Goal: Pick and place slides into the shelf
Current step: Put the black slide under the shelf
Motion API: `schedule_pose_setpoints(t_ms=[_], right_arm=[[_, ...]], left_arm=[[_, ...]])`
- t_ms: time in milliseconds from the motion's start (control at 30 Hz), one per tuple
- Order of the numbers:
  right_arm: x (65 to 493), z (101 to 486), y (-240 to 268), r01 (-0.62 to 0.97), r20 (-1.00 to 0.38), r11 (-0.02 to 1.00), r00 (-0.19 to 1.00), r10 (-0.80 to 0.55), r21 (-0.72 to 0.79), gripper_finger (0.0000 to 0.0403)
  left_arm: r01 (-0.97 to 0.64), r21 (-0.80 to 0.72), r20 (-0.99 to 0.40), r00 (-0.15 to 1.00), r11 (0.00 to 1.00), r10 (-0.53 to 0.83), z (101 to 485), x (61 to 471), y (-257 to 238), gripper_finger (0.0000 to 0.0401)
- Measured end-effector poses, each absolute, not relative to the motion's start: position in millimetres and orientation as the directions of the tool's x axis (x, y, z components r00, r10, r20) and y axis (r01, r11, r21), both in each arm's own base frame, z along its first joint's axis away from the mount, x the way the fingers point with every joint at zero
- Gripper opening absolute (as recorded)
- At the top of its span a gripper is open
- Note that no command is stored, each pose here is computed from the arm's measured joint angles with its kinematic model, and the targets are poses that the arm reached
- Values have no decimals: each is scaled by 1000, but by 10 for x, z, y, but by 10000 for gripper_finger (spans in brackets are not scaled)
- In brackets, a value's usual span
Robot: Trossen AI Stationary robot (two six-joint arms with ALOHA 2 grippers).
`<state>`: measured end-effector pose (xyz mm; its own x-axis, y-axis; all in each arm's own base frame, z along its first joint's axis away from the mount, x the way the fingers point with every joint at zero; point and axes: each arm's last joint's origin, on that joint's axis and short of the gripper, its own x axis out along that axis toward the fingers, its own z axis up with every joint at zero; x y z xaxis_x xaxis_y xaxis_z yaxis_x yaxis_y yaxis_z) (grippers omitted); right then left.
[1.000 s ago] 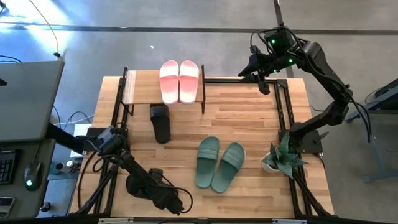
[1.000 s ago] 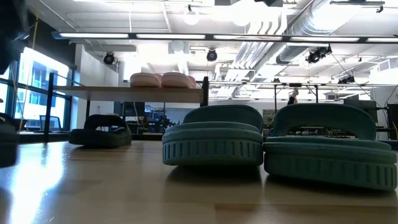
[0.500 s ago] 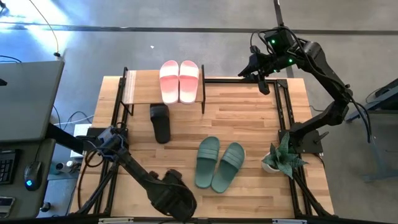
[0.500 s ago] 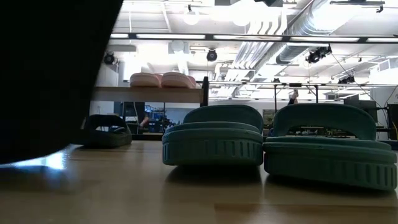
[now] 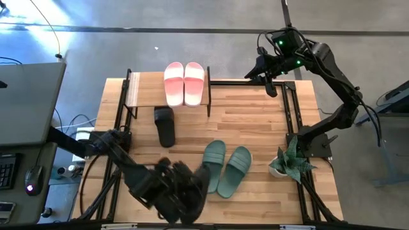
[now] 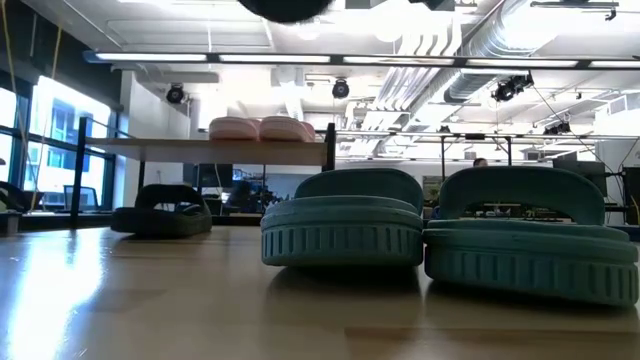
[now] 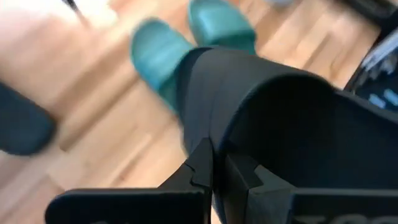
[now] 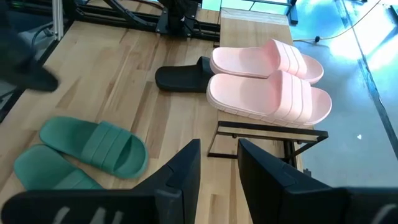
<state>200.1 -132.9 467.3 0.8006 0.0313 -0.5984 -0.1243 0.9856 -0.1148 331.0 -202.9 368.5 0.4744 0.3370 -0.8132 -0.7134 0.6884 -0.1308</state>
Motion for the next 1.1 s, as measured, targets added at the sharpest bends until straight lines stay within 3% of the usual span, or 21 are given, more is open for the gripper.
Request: schedule_pose_setpoints(t_ms=[167, 400, 600, 733, 933, 1100], right_arm=[[2001, 4673, -1329, -119, -599, 987, 800, 31, -108, 96], [2000, 4670, -1332, -107, -603, 989, 797, 25, -101, 96], [2000, 4670, -1334, -90, -605, 992, 796, 19, -87, 96], [2000, 4669, -1335, -85, -606, 993, 795, 15, -86, 96], [2006, 4676, -1345, -75, -603, 992, 798, -2, -101, 96], [2009, 4674, -1368, -27, -616, 991, 785, -62, -134, 96]], left_arm=[[-661, -109, -735, 556, 743, 387, 3959, 3184, -1871, 0], [-570, 41, -719, 553, 821, 420, 4082, 3207, -1601, 0], [-576, 119, -673, 552, 809, 492, 4250, 3095, -1262, 0], [-619, 123, -656, 535, 775, 532, 4287, 2773, -1067, 0], [-695, 133, -733, 410, 706, 542, 3783, 2199, -887, 0], [-660, 221, -869, 201, 718, 452, 3225, 1904, -792, 0]])
